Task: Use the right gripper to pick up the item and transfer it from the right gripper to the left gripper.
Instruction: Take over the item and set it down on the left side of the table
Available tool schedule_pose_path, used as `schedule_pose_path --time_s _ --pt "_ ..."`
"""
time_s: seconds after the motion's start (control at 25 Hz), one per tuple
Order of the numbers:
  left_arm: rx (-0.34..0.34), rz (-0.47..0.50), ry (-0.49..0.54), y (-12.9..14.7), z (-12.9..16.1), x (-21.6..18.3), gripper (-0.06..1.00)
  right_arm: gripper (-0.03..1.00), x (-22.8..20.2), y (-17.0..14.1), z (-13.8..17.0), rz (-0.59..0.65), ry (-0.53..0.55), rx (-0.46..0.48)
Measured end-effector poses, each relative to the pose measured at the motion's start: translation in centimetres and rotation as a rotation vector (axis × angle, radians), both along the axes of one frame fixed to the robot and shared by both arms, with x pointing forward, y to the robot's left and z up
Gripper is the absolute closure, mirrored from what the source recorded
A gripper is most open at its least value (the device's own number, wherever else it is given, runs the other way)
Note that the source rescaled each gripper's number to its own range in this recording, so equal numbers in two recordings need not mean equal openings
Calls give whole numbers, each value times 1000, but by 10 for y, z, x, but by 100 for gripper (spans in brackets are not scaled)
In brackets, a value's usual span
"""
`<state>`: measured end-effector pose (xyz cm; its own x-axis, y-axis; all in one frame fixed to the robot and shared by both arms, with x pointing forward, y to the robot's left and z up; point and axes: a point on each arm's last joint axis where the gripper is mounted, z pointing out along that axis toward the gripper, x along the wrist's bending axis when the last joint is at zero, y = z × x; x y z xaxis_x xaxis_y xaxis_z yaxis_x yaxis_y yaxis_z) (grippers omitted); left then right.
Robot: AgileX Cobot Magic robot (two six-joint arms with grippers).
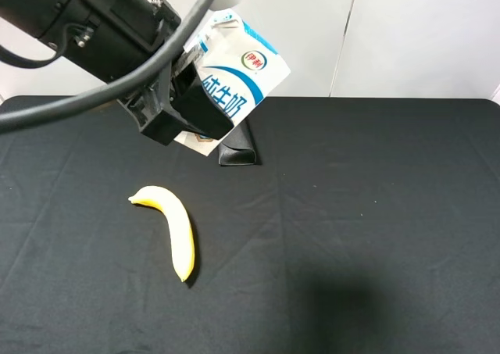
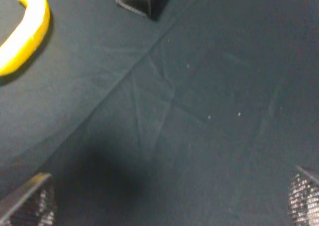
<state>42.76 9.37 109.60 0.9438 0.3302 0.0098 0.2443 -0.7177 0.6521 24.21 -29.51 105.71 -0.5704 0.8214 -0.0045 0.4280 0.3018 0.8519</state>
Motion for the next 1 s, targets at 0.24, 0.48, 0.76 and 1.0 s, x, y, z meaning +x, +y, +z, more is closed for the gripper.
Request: schedule_pose_path --time_s 0.24,0.48,0.76,1.0 --pt "0 0 0 0 0 0 94 -3 4 3 -6 -1 -4 9" --pt "-1 2 1 0 0 0 94 -3 4 3 -6 1 -4 13" --pt "-1 3 3 0 0 0 94 -3 5 2 -6 -85 -8 16" --pt "-1 4 3 0 0 0 94 -3 -3 -2 -6 -304 -66 42"
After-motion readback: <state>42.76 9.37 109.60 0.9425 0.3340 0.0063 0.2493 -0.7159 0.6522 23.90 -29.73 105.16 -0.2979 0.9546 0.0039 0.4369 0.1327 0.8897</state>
